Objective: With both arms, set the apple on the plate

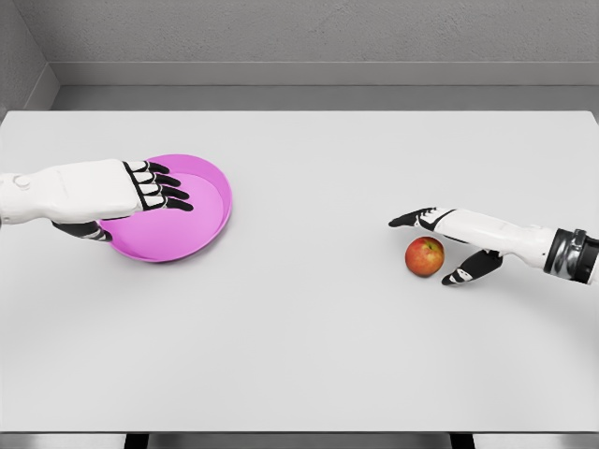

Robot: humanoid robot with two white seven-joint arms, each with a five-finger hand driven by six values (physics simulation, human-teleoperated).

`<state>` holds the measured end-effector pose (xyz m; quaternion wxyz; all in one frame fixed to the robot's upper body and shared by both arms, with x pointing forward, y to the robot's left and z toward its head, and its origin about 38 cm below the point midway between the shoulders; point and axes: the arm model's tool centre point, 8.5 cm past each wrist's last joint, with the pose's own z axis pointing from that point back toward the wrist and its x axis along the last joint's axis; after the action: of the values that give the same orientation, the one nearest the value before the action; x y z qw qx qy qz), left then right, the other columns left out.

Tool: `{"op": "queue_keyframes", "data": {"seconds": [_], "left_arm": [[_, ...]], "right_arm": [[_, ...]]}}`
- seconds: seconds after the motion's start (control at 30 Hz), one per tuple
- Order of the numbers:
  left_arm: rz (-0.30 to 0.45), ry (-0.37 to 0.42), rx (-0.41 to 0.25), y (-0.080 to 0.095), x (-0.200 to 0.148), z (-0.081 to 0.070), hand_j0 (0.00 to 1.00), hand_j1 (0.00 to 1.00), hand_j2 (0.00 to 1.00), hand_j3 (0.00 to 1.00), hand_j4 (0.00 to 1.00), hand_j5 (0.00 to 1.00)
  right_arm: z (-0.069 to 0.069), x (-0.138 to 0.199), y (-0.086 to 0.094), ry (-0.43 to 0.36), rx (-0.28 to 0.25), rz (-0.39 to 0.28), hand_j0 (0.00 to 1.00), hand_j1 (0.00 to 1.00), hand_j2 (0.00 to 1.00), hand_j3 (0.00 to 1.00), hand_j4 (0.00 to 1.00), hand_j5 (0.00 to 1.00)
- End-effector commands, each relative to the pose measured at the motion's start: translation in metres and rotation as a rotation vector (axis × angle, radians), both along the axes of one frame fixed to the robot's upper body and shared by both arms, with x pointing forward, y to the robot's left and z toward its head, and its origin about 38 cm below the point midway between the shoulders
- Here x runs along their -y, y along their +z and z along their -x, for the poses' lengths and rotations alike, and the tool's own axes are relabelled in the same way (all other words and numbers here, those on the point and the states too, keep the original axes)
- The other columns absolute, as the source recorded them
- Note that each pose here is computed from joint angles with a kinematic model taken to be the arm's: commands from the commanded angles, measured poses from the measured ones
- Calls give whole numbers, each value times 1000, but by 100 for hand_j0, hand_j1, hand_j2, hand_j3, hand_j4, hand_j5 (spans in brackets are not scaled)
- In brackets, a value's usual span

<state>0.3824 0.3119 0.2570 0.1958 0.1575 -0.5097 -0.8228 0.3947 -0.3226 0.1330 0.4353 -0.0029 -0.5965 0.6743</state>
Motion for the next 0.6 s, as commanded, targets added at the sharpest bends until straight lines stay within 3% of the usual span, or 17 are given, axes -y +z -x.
{"op": "queue_keyframes", "data": {"seconds": [0.0,0.1,0.37,0.57], "left_arm": [[5,3,-1,1,0,0,100,100,100,100,100,100],[4,3,-1,1,0,0,100,100,100,100,100,100],[4,3,-2,1,0,0,100,100,100,100,100,100],[4,3,-1,1,0,0,100,100,100,100,100,100]], "right_arm": [[0,1,1,-4,-1,-6,100,100,100,100,100,100],[-1,2,2,-9,3,-8,100,100,100,100,100,100],[-1,4,1,-14,-3,-8,85,85,85,85,85,85],[0,2,-2,-7,-8,-4,82,82,82,82,82,82]]}}
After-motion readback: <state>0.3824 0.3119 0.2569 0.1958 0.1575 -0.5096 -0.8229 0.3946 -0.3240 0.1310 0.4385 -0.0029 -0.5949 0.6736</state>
